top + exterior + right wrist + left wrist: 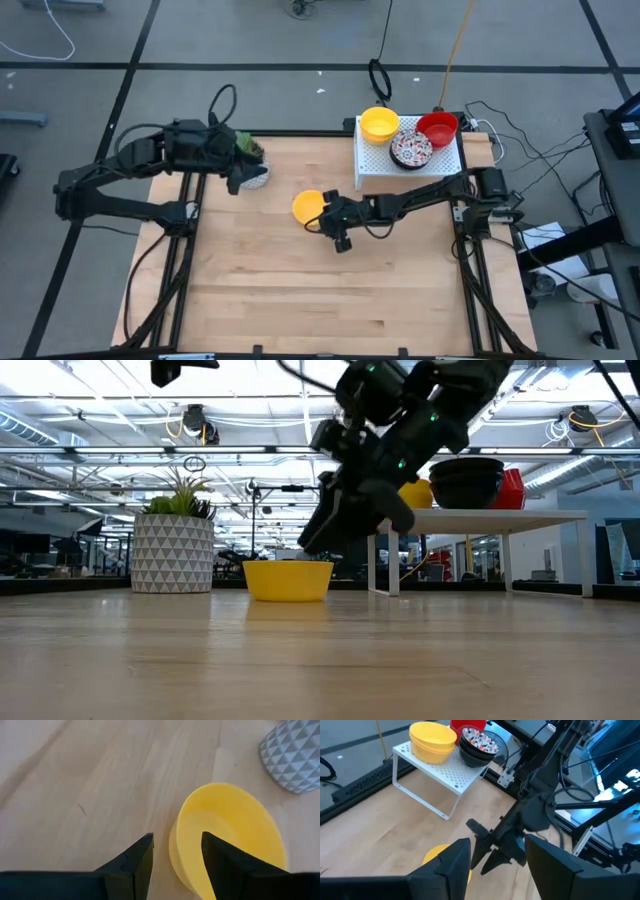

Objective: Pick & Place Mini bowls
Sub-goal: Stack the yellow bowl on top of the yellow bowl on the shelf

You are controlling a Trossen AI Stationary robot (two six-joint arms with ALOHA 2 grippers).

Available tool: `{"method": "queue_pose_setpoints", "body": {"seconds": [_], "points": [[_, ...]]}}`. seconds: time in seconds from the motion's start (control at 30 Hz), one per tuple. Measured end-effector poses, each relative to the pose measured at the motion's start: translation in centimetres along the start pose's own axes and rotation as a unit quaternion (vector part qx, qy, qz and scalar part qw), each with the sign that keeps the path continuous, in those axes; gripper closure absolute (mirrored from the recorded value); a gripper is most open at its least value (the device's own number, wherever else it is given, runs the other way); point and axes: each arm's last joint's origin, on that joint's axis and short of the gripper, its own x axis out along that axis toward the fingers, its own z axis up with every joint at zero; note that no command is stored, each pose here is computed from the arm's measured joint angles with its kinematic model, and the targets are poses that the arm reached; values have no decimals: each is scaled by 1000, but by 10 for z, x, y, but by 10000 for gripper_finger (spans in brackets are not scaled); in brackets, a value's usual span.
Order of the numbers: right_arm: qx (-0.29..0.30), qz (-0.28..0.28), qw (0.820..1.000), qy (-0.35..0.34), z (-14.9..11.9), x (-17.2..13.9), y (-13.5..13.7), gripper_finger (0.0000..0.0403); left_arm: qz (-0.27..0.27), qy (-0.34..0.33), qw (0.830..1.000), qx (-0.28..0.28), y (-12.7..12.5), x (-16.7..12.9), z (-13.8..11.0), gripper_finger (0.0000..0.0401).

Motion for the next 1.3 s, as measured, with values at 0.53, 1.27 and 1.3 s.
{"method": "queue_pose_setpoints", "body": {"seconds": [0.53, 1.27, 1.3], "points": [[0, 1, 999, 40, -11, 35, -10, 246, 11, 19, 1000, 6, 1, 13, -2, 212], [-10, 7, 999, 47, -13, 36, -9, 396, 6, 9, 1000, 5, 0, 13, 0, 212], [-11, 8, 999, 46, -12, 36, -8, 398, 6, 10, 1000, 5, 0, 13, 0, 212]]}}
